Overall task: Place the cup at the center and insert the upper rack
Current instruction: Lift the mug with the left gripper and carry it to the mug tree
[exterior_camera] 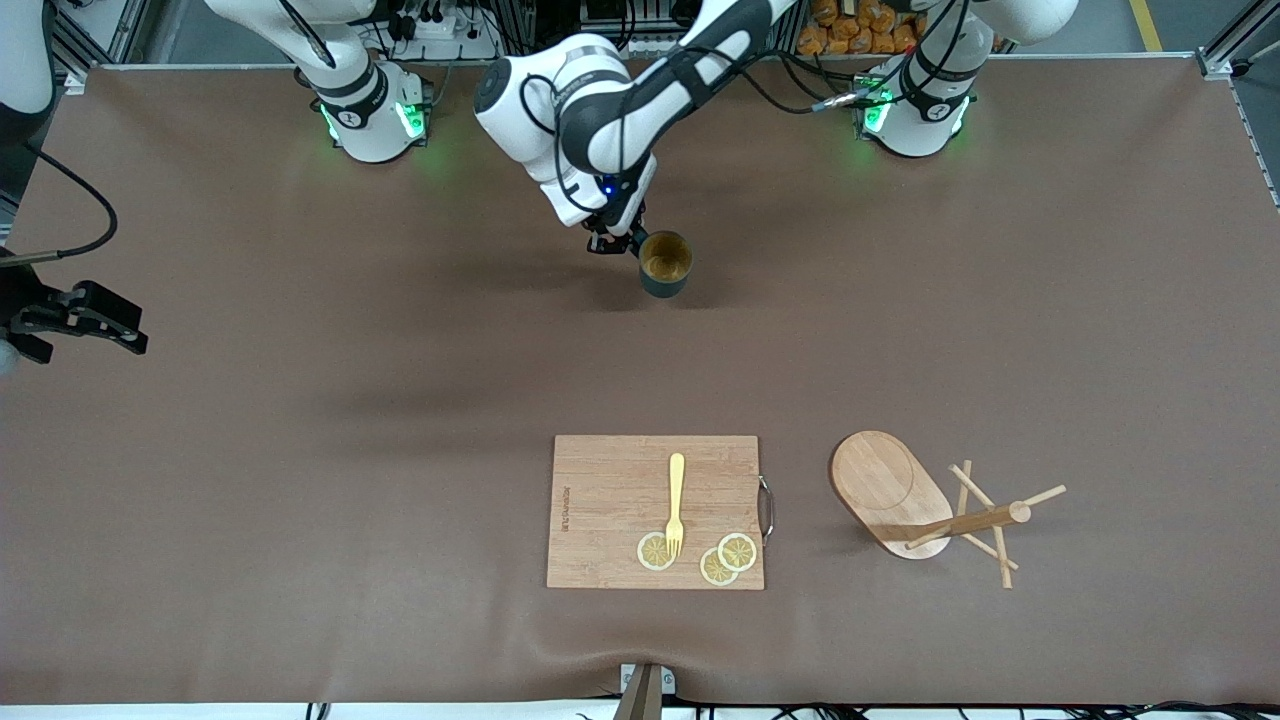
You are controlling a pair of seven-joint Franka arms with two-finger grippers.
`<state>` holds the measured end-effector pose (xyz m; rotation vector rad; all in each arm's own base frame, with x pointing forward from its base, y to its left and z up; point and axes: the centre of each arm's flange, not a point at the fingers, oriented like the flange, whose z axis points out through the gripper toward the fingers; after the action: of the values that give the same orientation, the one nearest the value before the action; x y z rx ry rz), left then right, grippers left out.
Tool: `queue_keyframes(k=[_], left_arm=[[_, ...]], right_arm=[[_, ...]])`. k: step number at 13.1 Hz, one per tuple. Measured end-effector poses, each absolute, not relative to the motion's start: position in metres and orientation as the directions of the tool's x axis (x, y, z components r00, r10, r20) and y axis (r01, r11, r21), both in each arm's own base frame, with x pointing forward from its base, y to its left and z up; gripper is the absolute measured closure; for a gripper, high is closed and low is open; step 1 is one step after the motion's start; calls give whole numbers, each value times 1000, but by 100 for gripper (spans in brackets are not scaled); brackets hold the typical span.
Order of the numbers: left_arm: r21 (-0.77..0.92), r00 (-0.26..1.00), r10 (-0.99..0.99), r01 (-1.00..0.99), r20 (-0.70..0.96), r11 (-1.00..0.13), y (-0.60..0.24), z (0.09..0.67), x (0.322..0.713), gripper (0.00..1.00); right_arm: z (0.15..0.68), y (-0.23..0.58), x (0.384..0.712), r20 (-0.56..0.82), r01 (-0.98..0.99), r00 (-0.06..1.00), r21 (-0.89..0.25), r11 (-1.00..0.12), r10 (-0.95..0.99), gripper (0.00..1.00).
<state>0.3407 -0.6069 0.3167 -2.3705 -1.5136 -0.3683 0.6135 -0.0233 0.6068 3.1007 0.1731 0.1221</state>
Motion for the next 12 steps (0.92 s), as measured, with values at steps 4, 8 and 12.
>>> queue_keyframes(k=[4, 8, 12], left_arm=[[-62, 362, 916, 932, 172, -357, -581, 374, 404, 80], [-53, 335, 942, 941, -8, -335, -527, 429, 471, 80], [-38, 302, 930, 948, -209, -316, -464, 476, 528, 80]], right_arm=[[606, -37, 612, 69, 85, 994, 37, -996, 87, 0], [596, -61, 602, -15, 45, 999, 26, -999, 44, 0], [594, -63, 600, -36, 31, 999, 23, -999, 30, 0]])
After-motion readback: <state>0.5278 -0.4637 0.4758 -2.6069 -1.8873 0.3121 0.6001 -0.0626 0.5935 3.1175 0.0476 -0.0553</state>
